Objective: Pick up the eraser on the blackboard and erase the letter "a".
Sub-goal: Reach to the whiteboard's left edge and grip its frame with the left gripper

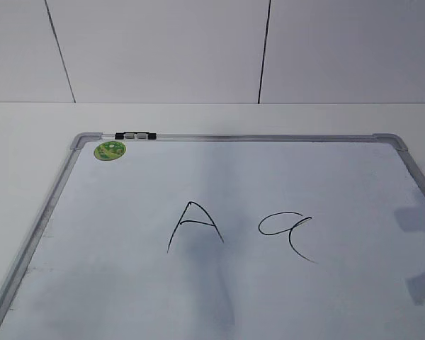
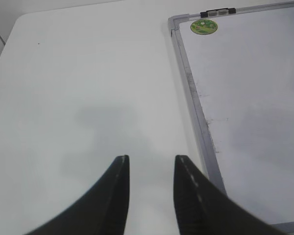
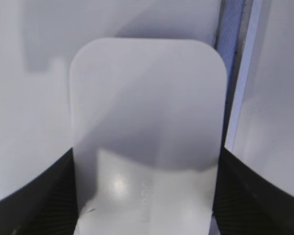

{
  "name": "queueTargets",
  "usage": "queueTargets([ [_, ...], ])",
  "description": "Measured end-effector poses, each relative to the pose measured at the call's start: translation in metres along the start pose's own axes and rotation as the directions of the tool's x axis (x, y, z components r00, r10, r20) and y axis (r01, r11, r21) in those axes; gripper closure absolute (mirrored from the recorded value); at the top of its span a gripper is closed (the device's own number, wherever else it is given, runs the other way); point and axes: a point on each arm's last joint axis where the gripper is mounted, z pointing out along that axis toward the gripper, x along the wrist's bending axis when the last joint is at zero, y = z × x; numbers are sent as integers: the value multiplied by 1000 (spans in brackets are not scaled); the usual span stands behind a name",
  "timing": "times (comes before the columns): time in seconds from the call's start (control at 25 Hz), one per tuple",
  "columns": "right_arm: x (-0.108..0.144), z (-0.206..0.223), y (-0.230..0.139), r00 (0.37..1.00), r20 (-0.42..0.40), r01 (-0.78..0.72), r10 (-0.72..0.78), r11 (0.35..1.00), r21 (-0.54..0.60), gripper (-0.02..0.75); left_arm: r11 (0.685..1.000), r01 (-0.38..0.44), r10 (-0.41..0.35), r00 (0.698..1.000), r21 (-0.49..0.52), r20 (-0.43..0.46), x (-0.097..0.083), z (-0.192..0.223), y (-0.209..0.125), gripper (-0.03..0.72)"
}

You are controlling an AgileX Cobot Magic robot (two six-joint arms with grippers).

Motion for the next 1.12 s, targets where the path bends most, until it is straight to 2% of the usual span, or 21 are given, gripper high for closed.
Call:
queueTargets([
  [0.48, 0, 0, -1, 1000, 0, -2, 2, 1000, 11, 187, 1000, 0, 0, 1000, 0, 0, 0, 0, 0, 451],
  [0.68, -2, -13, 3, 1000, -2, -9, 9, 997, 79, 187, 1000, 0, 0, 1000, 0, 0, 0, 0, 0, 451],
  [1.12, -3, -33, 12, 999, -17, -26, 28, 993, 119, 187, 1000, 0, 0, 1000, 0, 0, 0, 0, 0, 449],
])
